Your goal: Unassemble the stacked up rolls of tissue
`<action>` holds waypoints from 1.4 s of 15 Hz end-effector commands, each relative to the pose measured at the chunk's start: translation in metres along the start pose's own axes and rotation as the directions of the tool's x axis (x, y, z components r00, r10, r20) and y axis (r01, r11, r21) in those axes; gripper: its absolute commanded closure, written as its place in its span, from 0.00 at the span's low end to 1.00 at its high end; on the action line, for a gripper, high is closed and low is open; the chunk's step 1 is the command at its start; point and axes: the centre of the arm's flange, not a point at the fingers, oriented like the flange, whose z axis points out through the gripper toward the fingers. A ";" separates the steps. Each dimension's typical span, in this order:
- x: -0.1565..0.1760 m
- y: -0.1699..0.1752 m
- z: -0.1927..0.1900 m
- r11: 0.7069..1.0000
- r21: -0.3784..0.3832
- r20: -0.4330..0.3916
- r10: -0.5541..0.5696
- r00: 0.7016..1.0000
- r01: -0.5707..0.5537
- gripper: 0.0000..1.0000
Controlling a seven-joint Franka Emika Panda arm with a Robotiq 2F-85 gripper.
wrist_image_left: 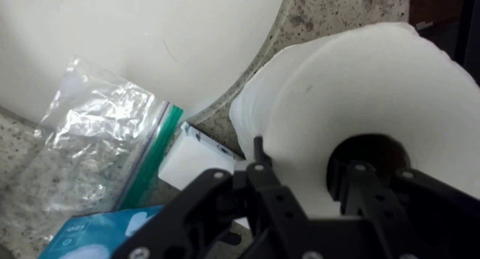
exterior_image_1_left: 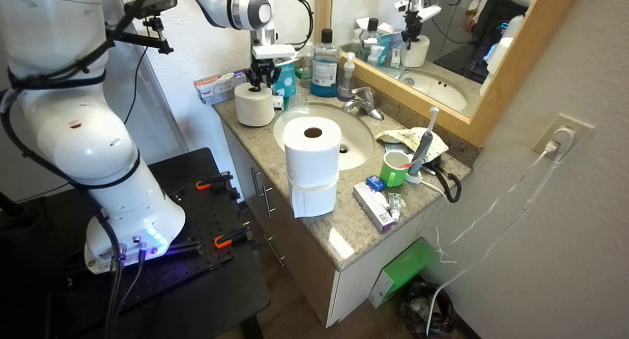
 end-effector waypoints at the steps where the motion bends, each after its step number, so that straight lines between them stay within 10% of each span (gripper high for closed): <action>1: -0.004 -0.003 0.005 1.000 0.002 -0.061 -0.012 0.998 0.012 0.88; 7: -0.005 -0.002 0.004 1.000 0.026 -0.055 -0.006 0.998 0.007 0.88; 8: -0.003 0.003 0.003 1.000 0.013 -0.033 0.006 0.999 -0.006 0.63; 21: -0.003 0.003 0.003 1.000 0.013 -0.034 0.007 0.999 -0.006 0.63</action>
